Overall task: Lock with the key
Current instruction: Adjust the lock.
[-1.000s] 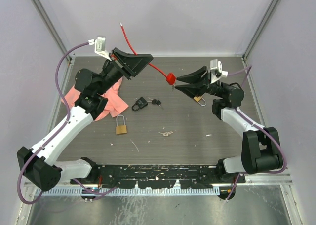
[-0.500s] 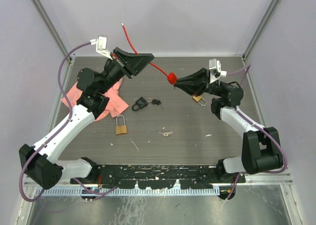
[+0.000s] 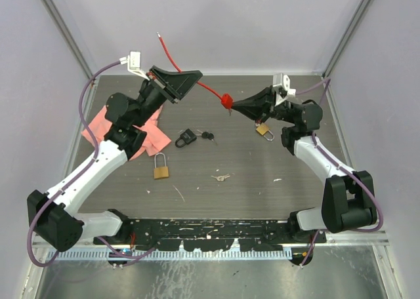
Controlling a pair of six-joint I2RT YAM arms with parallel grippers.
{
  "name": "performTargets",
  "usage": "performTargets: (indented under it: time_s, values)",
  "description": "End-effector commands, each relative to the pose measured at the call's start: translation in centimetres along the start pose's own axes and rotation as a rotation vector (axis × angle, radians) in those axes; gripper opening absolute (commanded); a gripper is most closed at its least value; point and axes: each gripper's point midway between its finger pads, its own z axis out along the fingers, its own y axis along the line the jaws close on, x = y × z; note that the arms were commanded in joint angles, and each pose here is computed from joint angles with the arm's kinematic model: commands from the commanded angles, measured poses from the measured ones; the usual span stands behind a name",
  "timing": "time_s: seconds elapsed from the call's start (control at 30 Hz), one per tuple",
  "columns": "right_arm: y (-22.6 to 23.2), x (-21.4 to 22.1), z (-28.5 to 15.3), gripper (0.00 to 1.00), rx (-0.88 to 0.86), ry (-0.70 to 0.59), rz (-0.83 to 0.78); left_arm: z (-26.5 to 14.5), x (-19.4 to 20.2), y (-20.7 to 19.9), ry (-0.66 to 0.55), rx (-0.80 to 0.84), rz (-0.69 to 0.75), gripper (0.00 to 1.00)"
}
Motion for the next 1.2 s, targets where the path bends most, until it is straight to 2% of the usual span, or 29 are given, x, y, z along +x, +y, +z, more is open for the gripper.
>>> performTargets:
  time_s: [0.0,0.33,0.53,0.87,1.07,1.1,1.17]
  values:
    - [0.1,-2.3,0.6,0.01,-0.014,-0.006,-0.091,0.0,-1.5,-1.6,-0.065,0.05,0.006,0.0]
    - [2.7,-2.5,0.6,0.01,-0.119,0.05,0.015,-0.3,-1.8,-1.7,-0.017,0.13,0.027,0.0]
    - [2.7,-3.0,0.6,0.01,-0.116,0.051,0.011,0.0,0.0,0.9,0.063,0.107,0.024,0.0]
    - [1.6,-2.5,0.8,0.01,-0.082,0.084,0.034,-0.4,1.6,3.0,0.123,0.089,0.003,0.0]
    - [-0.6,-0.3,0.7,0.01,-0.001,0.173,0.034,-0.6,1.8,4.8,0.089,0.01,-0.082,0.0]
    - [-1.1,-0.3,0.8,0.01,0.013,0.185,-0.005,-0.7,1.9,5.2,0.082,-0.004,-0.097,0.0]
    - [-1.6,1.5,0.7,0.01,0.055,0.276,-0.002,-0.8,1.9,6.0,0.063,-0.037,-0.126,0.0]
